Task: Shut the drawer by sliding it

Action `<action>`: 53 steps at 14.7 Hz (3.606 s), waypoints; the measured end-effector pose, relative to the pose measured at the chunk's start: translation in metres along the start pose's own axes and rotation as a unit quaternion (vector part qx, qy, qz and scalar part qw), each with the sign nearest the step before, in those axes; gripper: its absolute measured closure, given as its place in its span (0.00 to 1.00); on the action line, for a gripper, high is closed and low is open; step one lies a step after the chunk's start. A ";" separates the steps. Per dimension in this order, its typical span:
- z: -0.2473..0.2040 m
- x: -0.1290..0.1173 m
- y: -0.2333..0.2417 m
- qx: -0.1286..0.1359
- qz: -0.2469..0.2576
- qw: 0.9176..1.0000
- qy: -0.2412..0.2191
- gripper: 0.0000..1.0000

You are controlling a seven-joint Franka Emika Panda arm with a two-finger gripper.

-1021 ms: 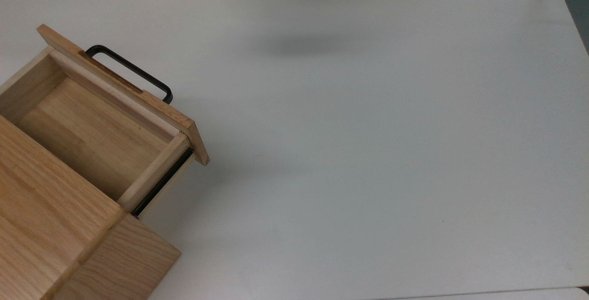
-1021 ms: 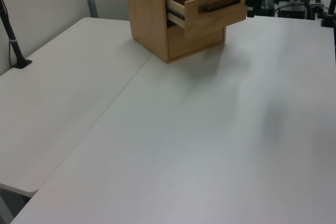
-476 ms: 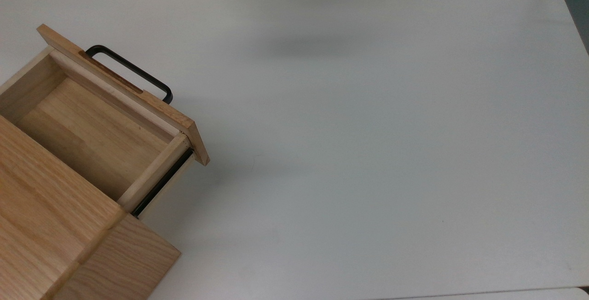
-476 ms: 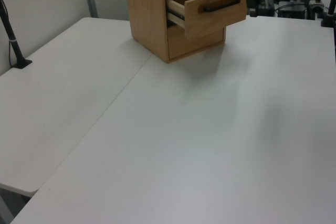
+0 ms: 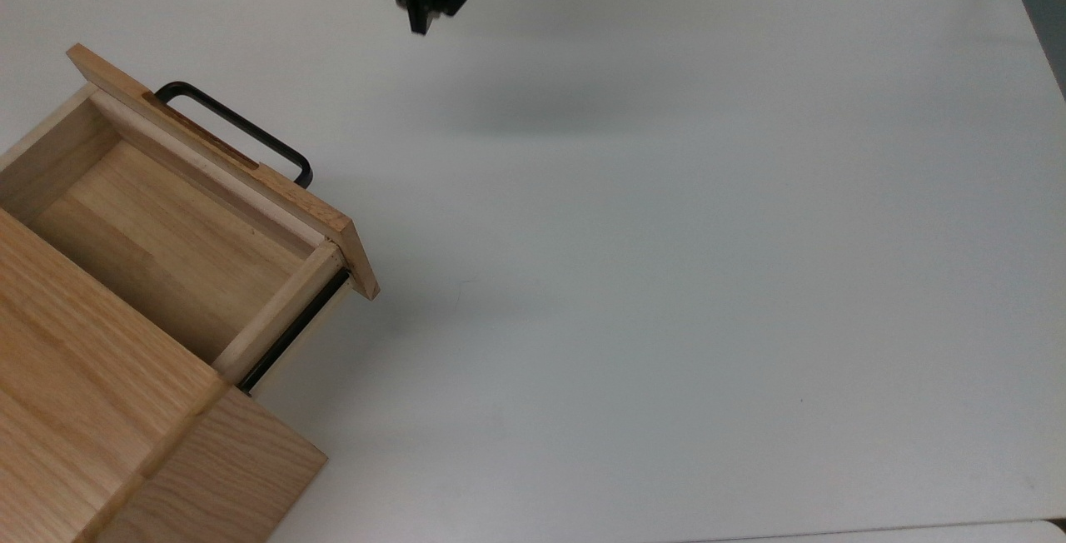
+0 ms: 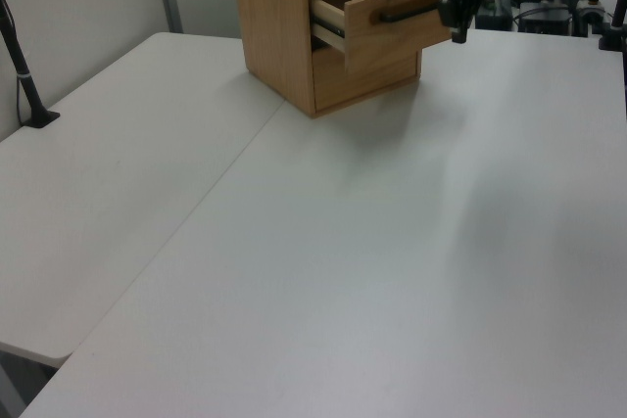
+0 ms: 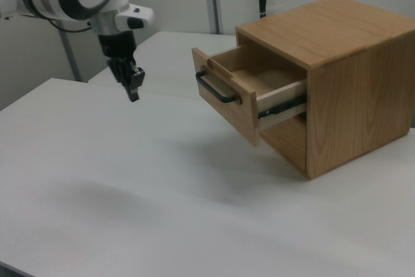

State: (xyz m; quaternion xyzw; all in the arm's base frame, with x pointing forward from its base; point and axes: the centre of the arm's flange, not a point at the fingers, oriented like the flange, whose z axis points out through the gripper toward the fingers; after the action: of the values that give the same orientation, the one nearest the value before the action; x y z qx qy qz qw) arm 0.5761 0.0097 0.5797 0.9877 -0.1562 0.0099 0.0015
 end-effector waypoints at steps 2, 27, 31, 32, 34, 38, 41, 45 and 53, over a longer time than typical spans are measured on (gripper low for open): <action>0.013 0.018 0.005 0.005 0.049 0.999 0.018 0.96; 0.048 0.156 0.092 0.030 0.144 0.962 0.232 0.96; 0.059 0.174 0.101 0.037 0.139 0.945 0.295 0.96; 0.063 0.179 0.104 0.040 0.139 0.939 0.311 0.96; 0.068 0.184 0.109 0.042 0.140 0.934 0.325 0.96; 0.069 0.184 0.111 0.037 0.138 0.934 0.327 0.96; 0.070 0.183 0.109 0.018 0.122 0.937 0.327 0.96; 0.074 0.166 0.079 -0.011 0.087 0.964 0.252 0.96; 0.012 0.052 -0.024 -0.034 -0.024 0.996 0.074 0.96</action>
State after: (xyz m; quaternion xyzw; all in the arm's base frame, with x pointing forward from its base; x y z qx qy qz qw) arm 0.6329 0.0162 0.5689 0.9871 -0.1321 0.0775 0.0470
